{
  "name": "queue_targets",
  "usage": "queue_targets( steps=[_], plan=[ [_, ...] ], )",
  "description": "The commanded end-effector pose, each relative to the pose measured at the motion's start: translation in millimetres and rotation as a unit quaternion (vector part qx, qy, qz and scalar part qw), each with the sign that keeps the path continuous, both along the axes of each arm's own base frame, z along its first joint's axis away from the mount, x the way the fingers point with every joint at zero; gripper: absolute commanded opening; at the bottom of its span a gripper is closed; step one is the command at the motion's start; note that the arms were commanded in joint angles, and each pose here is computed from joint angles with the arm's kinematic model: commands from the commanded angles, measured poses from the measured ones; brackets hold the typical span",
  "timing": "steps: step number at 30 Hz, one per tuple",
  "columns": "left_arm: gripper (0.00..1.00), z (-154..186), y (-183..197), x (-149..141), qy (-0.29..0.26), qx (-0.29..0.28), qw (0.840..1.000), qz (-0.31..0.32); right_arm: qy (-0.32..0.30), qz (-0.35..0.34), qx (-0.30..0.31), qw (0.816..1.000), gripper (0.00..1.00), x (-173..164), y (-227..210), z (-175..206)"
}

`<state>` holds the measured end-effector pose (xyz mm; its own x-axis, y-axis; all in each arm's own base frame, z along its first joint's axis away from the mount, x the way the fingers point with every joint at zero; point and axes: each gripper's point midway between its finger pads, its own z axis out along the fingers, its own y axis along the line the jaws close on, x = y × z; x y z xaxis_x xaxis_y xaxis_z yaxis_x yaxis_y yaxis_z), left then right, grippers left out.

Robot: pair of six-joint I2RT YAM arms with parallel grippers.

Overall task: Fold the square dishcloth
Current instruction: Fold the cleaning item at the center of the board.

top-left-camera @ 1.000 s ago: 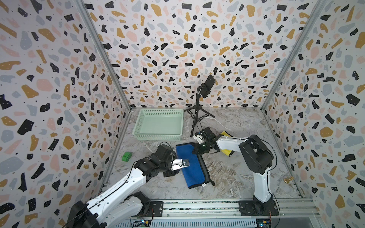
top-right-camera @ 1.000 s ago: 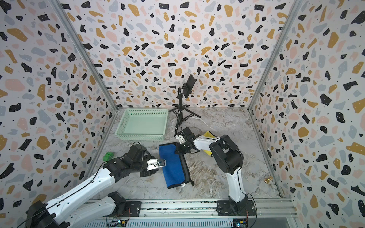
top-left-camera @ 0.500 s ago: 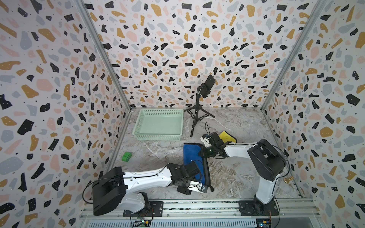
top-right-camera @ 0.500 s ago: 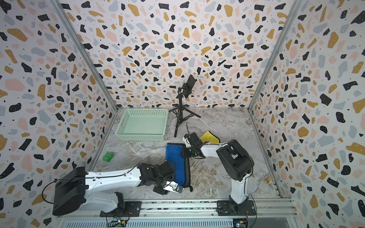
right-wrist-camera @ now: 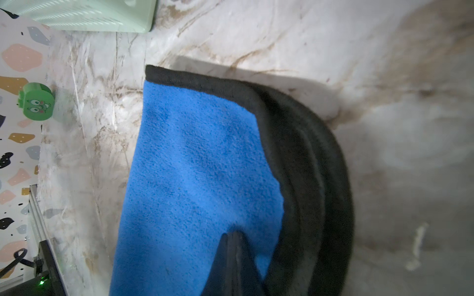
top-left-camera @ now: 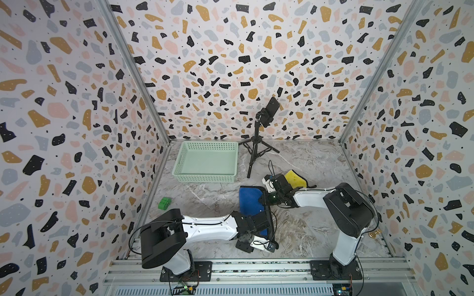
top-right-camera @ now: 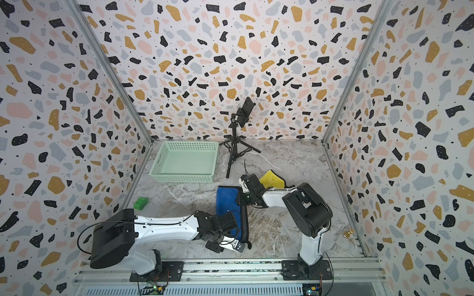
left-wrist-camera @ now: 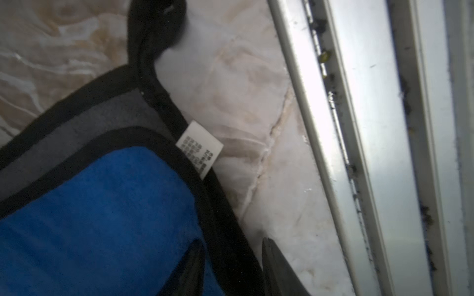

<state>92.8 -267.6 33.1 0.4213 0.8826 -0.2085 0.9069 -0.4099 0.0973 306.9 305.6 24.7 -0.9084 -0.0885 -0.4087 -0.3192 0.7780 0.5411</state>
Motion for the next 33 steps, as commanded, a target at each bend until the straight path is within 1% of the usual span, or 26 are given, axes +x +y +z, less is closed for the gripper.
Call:
queue_targets(
  steps=[1, 3, 4, 5, 7, 10, 13, 17, 19, 22, 27, 29, 30, 32, 33],
  plan=[
    [0.43, 39, 3, -21, 0.032, -0.034, 0.999, -0.027, 0.032, -0.024, -0.067, 0.997, 0.0, -15, -31, -24],
    [0.49, 54, -3, -20, 0.022, -0.067, 0.997, -0.021, 0.029, -0.025, -0.068, 0.997, 0.0, -15, -31, -23],
    [0.51, 58, -7, -14, 0.007, -0.082, 0.997, -0.013, 0.028, -0.025, -0.067, 0.997, 0.0, -15, -31, -23],
    [0.52, 59, -12, -6, -0.014, -0.092, 0.996, -0.004, 0.029, -0.024, -0.067, 0.997, 0.0, -15, -31, -23],
    [0.56, 53, -19, 11, -0.053, -0.094, 0.994, 0.012, 0.031, -0.024, -0.068, 0.997, 0.0, -16, -31, -24],
    [0.58, 32, -25, 25, -0.068, -0.062, 0.995, 0.035, 0.032, -0.024, -0.07, 0.997, 0.0, -16, -32, -26],
    [0.59, 11, -28, 29, -0.059, -0.03, 0.996, 0.054, 0.03, -0.024, -0.072, 0.997, 0.0, -16, -32, -25],
    [0.58, -5, -33, 38, -0.074, -0.018, 0.995, 0.063, 0.027, -0.02, -0.071, 0.997, 0.0, -16, -32, -23],
    [0.57, -9, -33, 41, -0.082, -0.014, 0.995, 0.064, 0.027, -0.02, -0.07, 0.997, 0.0, -16, -32, -22],
    [0.51, -16, -32, 43, -0.087, -0.005, 0.994, 0.06, 0.027, -0.019, -0.068, 0.997, 0.0, -16, -31, -21],
    [0.39, -32, -21, 36, -0.07, 0.026, 0.996, 0.049, 0.025, -0.02, -0.068, 0.997, 0.0, -16, -31, -20],
    [0.29, -38, -16, 33, -0.066, 0.041, 0.996, 0.044, 0.024, -0.021, -0.07, 0.997, 0.0, -16, -32, -20],
    [0.22, -39, -14, 32, -0.064, 0.046, 0.996, 0.042, 0.023, -0.022, -0.07, 0.997, 0.0, -15, -32, -19],
    [0.03, -39, -9, 30, -0.061, 0.055, 0.996, 0.04, 0.021, -0.021, -0.071, 0.997, 0.0, -15, -33, -18],
    [0.0, -37, -7, 28, -0.058, 0.058, 0.996, 0.039, 0.018, -0.021, -0.07, 0.997, 0.0, -15, -33, -17]
  ],
)
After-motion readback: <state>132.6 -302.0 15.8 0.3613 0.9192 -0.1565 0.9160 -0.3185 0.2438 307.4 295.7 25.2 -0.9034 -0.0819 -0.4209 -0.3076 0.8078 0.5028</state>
